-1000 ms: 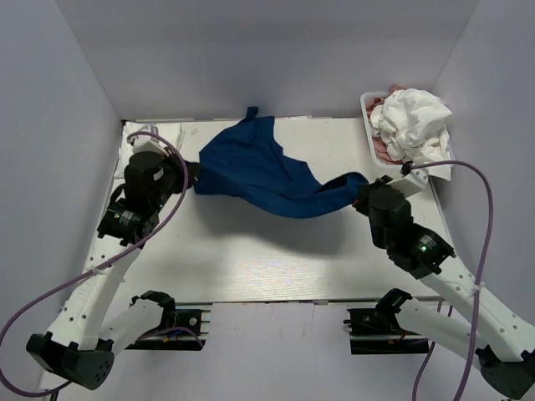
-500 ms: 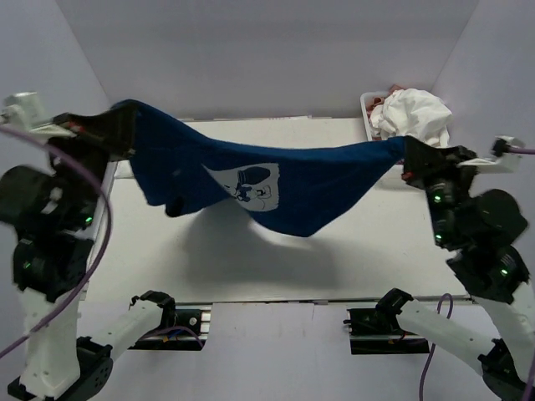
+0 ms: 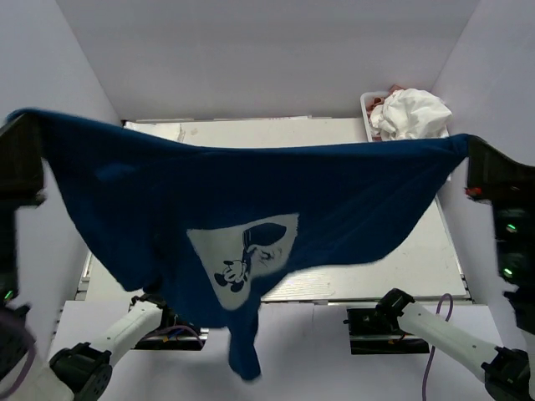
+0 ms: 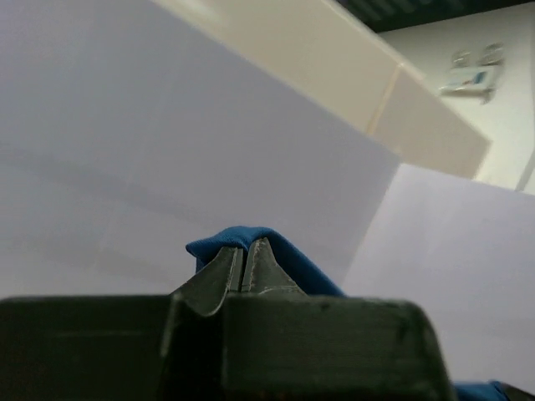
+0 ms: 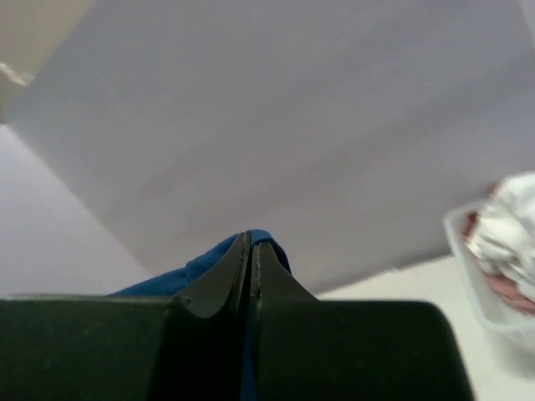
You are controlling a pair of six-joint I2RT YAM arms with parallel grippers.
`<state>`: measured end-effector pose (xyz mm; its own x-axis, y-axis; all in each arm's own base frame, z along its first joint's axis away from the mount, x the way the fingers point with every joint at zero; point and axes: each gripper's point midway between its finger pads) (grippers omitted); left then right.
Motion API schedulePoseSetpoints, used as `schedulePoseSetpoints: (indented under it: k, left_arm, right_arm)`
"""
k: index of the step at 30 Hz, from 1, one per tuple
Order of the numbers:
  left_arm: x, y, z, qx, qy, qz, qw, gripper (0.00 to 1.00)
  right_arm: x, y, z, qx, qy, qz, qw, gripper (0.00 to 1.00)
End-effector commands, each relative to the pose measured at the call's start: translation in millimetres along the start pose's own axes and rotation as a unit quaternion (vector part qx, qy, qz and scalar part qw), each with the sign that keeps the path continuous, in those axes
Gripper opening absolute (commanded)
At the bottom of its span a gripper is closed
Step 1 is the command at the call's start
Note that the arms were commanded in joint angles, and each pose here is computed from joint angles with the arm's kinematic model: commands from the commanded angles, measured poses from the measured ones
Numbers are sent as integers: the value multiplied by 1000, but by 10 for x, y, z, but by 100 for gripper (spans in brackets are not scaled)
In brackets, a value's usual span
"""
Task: Fold and stack the t-shirts
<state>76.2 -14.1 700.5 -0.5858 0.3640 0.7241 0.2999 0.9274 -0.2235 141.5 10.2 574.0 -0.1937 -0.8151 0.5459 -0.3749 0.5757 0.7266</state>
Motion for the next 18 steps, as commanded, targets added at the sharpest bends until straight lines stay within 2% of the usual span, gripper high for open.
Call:
schedulePoseSetpoints:
  k: [1,3,4,5,6,9,10,11,12,13,14,15,16,17,18]
  left_arm:
    - [-1328,347,-624,85,136,-44,986,0]
    - [-1768,593,-776,146,162,-63,974,0]
    - [-2131,719,-797,165,194,-83,963,0]
    - [-2361,804,-831,182,212,-94,955,0]
    - [-2853,994,-874,215,253,-118,936,0]
    - [-3737,1244,-849,250,322,-152,901,0]
    - [-4289,1411,-800,259,371,-173,875,0]
    - [-4575,1553,-758,276,390,-183,859,0]
    - [-4891,1617,-741,270,410,-184,851,0]
    - [-5471,1793,-673,265,452,-194,829,0]
    - [-5852,1868,-529,258,487,-204,809,1]
    - [-6062,1947,-627,251,494,-205,807,6]
    - [-6351,2049,-573,252,518,-209,790,25]
    - [-6824,2185,-635,253,540,-205,776,36]
    - [-7053,2211,-603,247,563,-204,762,47]
  right_arm:
    - [-391,-510,-301,-127,-15,76,989,0]
    - [-404,-626,-391,-159,-51,87,982,0]
    - [-748,-869,-490,-198,-32,133,971,0]
    - [-792,-925,-534,-214,-45,133,967,0]
    - [-1044,-1050,-625,-230,-27,161,959,0]
    - [-1715,-1511,-867,-279,4,206,938,0]
    - [-1949,-1718,-965,-289,29,220,931,0]
    - [-2238,-1932,-1036,-304,60,238,921,0]
    - [-2333,-2149,-1088,-324,75,237,913,0]
    - [-2619,-2346,-1242,-323,114,224,912,0]
    - [-2886,-2766,-1266,-352,152,248,890,0]
    - [-3098,-2824,-1354,-338,194,238,890,0]
    - [-3530,-3236,-1415,-366,246,249,862,0]
    - [-3535,-3319,-1636,-359,257,235,866,24]
    - [-3707,-3398,-1675,-356,288,223,860,36]
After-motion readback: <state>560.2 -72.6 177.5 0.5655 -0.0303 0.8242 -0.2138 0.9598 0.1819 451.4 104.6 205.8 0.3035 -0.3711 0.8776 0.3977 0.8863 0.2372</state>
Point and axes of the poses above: each gripper's point midway between its finger pads, its own z axis back along the fingers, its own y axis along the line the jaws close on, x = y × z, and after that the axes turned 15 degrees about -z, right-handed
